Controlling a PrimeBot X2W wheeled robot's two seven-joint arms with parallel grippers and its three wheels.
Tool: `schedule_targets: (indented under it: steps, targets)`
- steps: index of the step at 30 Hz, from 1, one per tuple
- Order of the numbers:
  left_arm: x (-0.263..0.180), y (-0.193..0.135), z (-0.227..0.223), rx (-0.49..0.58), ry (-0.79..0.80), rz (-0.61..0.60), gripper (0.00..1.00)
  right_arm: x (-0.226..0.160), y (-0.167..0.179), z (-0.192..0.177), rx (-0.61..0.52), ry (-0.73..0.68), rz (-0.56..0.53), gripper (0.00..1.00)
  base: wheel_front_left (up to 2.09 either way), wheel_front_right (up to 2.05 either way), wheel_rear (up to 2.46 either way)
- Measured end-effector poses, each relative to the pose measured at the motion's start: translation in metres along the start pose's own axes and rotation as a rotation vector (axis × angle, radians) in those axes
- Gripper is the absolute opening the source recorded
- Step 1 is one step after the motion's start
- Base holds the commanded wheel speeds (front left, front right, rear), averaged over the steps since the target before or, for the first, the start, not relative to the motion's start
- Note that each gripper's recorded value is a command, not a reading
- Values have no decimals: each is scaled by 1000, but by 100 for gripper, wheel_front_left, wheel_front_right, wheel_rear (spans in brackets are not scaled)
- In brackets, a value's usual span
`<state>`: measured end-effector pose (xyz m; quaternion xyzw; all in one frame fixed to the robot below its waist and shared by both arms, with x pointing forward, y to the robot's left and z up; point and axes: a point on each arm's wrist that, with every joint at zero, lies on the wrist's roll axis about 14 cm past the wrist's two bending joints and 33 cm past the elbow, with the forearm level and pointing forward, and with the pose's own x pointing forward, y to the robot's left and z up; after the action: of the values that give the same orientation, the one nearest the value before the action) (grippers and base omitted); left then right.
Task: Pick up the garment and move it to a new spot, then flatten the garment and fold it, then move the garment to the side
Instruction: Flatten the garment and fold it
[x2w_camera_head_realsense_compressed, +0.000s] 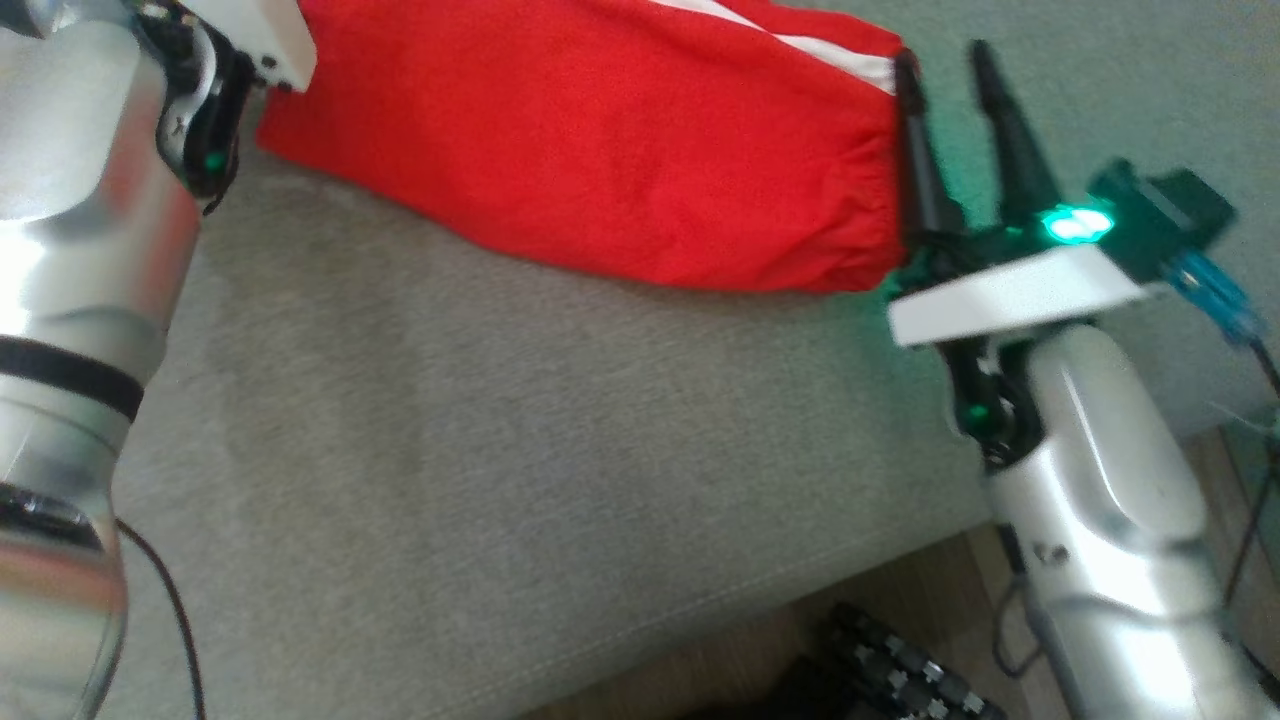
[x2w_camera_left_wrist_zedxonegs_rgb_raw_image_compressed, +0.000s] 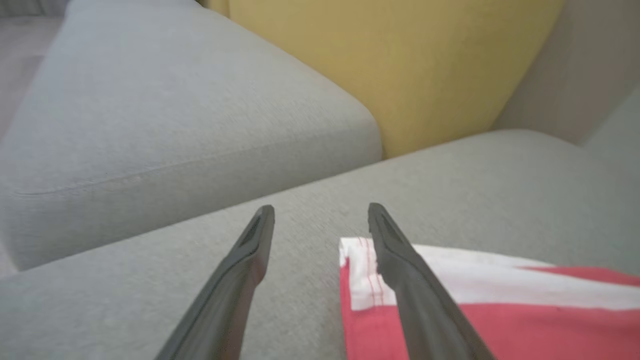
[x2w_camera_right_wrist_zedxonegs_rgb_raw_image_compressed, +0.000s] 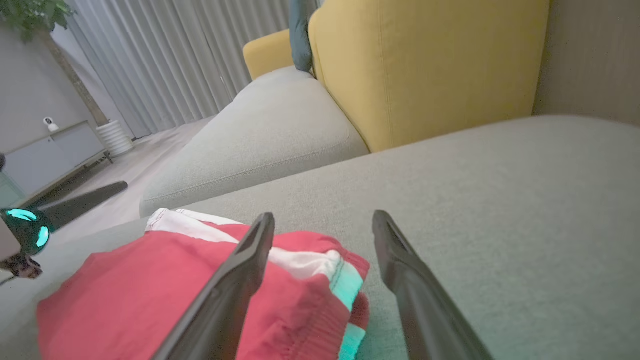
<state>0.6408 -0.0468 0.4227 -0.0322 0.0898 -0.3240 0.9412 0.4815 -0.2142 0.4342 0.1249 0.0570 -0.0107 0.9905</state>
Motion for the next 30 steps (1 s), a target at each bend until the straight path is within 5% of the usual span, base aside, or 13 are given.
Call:
schedule_targets:
  steps: [5,8,19,30]
  targets:
    - [-26,21,55,5,-200,154,100,-14,-2,24,-140,-98,-6,100,0,0,0]
    - [-61,26,49,21,-232,234,100,-22,1,33,-174,-134,-5,100,0,0,0]
    - [-177,19,41,49,-275,434,100,-44,19,38,-170,-134,23,100,0,0,0]
    - [-222,15,24,49,-229,504,100,-56,29,38,-150,-115,44,100,0,0,0]
